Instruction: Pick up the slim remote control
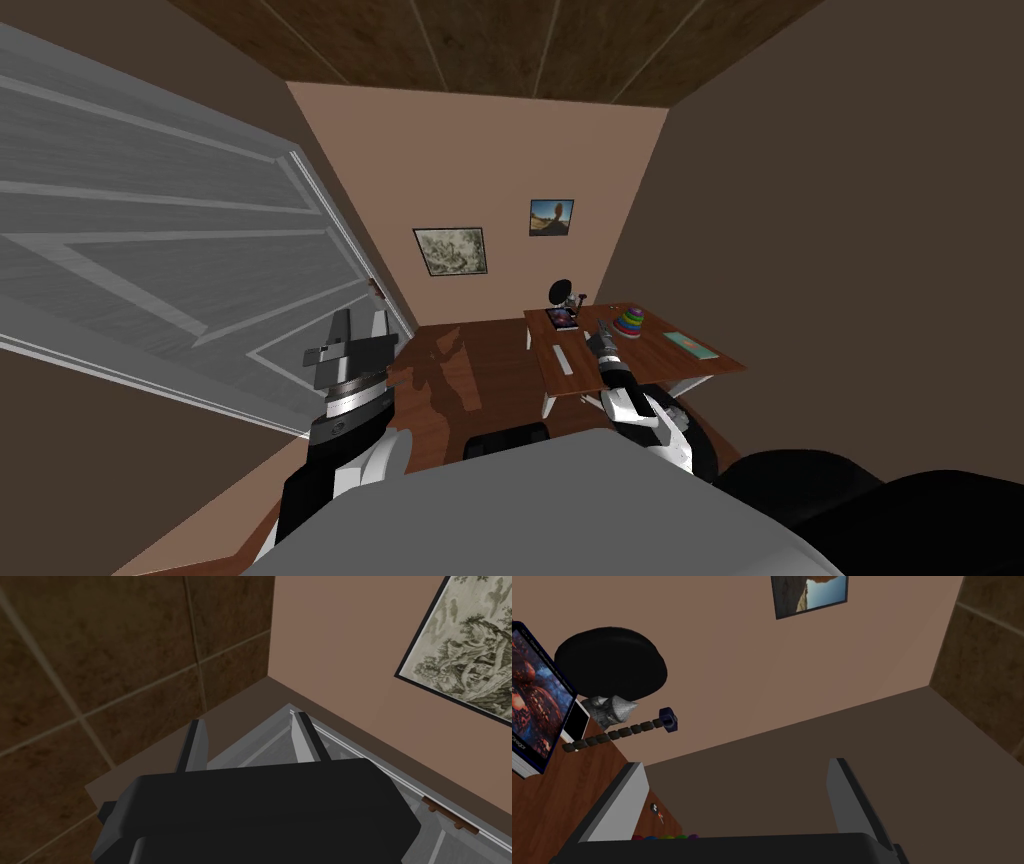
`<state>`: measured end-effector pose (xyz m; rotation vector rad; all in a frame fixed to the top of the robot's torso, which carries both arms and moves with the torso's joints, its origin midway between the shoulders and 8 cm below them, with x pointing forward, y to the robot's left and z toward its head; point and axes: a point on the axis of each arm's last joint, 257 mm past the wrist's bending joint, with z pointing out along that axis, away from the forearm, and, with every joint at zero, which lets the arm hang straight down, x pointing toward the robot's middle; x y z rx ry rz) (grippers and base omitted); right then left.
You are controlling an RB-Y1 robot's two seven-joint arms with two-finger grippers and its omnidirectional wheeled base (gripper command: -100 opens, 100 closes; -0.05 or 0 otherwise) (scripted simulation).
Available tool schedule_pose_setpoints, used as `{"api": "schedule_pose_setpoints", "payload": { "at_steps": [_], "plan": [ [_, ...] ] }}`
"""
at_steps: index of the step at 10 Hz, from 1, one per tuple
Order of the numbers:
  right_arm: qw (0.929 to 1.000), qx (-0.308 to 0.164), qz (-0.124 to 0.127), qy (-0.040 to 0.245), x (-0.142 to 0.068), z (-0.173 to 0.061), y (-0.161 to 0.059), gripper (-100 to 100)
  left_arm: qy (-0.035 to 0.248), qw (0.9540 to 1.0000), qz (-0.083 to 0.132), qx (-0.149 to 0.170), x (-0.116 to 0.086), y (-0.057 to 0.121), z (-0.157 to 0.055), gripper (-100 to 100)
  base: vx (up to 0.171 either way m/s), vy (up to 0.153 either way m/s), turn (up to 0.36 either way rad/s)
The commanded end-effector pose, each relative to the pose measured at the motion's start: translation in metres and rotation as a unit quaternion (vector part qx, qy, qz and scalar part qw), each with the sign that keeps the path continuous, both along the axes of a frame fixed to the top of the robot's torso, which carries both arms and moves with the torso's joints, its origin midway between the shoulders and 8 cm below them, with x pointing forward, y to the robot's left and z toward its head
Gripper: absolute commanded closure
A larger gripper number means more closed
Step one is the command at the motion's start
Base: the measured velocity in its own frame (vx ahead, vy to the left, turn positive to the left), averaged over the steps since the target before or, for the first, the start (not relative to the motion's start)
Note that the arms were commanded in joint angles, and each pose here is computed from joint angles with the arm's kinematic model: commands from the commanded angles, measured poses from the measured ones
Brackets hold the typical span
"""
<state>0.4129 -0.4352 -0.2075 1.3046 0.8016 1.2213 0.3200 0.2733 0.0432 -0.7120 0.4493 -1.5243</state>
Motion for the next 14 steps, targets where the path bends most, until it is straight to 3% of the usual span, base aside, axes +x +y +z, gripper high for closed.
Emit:
{"api": "schedule_pose_setpoints", "payload": {
  "at_steps": [1,5,6,7,11,14],
  "plan": [
    [0.9997,0.013,-0.008,0.021,0.003,-0.02,-0.008,-100,0.0,1.0,0.0,0.0,0.0,0.0,0.0,0,0.077,0.088,0.029],
    [0.9937,0.061,-0.041,0.085,-0.005,-0.079,-0.043,-100,0.0,1.0,0.0,0.0,0.0,0.0,0.0,0,0.091,0.085,0.037],
    [0.9892,0.084,-0.055,0.107,-0.009,-0.097,-0.058,-100,0.0,1.0,0.0,0.0,0.0,0.0,0.0,0,0.099,0.051,0.042],
    [0.9877,0.087,-0.059,0.116,-0.012,-0.107,-0.06,-100,0.0,1.0,0.0,0.0,0.0,0.0,0.0,0,0.092,0.042,0.025],
    [0.9691,0.141,-0.099,0.176,-0.034,-0.163,-0.092,-100,0.0,1.0,0.0,0.0,0.0,0.0,0.0,0,0.125,0.052,0.022],
    [0.9471,0.193,-0.137,0.217,-0.057,-0.203,-0.118,-100,0.0,1.0,0.0,0.0,0.0,0.0,0.0,0,0.138,0.021,0.013]
  ]
}}
